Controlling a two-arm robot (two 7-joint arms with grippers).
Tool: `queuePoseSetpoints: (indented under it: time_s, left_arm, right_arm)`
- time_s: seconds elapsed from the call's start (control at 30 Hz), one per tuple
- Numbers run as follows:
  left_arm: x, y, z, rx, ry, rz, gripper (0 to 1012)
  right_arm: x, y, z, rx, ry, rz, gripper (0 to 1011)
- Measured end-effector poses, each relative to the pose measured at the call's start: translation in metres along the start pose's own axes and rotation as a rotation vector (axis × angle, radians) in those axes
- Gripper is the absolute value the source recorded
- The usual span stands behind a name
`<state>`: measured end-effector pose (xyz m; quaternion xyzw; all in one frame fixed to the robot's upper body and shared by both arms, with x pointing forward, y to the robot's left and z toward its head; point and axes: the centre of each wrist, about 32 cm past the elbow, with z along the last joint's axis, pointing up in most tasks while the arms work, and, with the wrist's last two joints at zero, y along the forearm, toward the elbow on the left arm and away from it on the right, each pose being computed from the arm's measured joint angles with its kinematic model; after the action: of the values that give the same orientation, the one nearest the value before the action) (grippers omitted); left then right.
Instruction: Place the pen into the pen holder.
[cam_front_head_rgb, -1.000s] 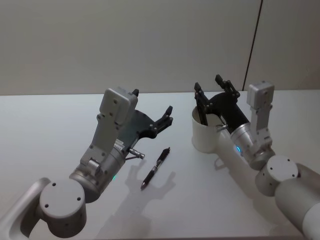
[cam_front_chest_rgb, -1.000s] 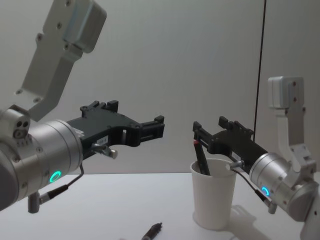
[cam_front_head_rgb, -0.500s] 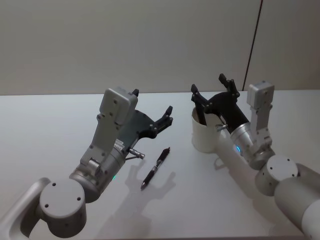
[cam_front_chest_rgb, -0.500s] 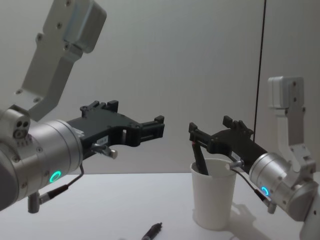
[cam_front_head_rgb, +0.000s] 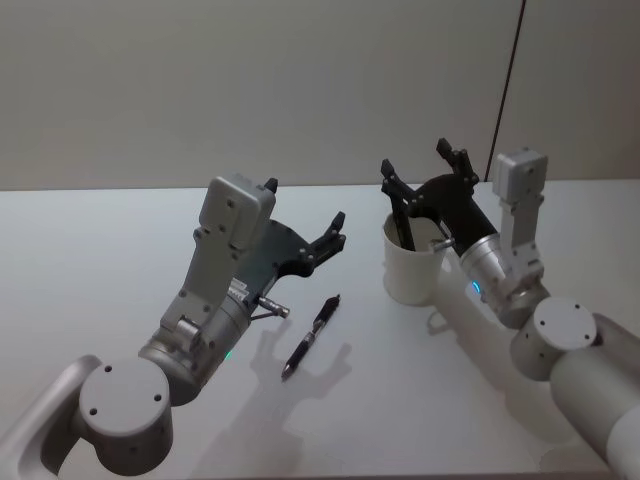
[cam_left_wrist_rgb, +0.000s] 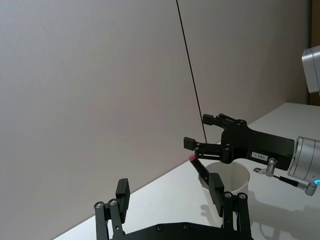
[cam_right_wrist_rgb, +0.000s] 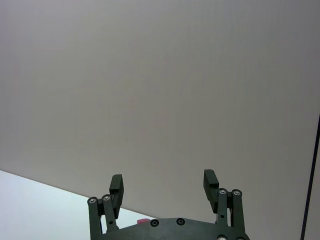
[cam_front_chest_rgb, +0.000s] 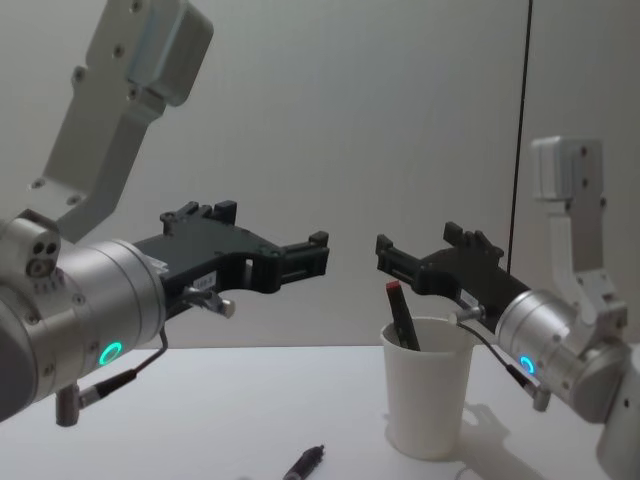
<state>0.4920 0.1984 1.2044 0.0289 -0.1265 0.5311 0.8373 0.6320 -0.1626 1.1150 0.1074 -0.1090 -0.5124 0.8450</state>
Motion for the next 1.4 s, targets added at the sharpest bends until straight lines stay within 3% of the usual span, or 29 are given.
queuePoseSetpoints:
  time_s: [0.43, 0.8, 1.17, 1.4]
  left_arm:
    - [0.0000, 0.0000, 0.0000, 0.000, 0.000, 0.000, 1009]
    - [0.0000, 0.0000, 0.0000, 0.000, 0.000, 0.000, 1009]
    - [0.0000, 0.0000, 0.0000, 0.000, 0.000, 0.000, 1009]
    - [0.0000, 0.0000, 0.0000, 0.000, 0.000, 0.000, 1009]
  right_arm:
    - [0.000, 0.003, 0.027, -0.045, 0.009, -0.013, 1002]
    - [0.002, -0.006, 0.051, -0.087, 0.023, -0.041, 1002]
    - [0.005, -0.029, 0.066, -0.105, 0.069, -0.101, 1002]
    - [0.010, -0.051, 0.071, -0.118, 0.111, -0.155, 1002]
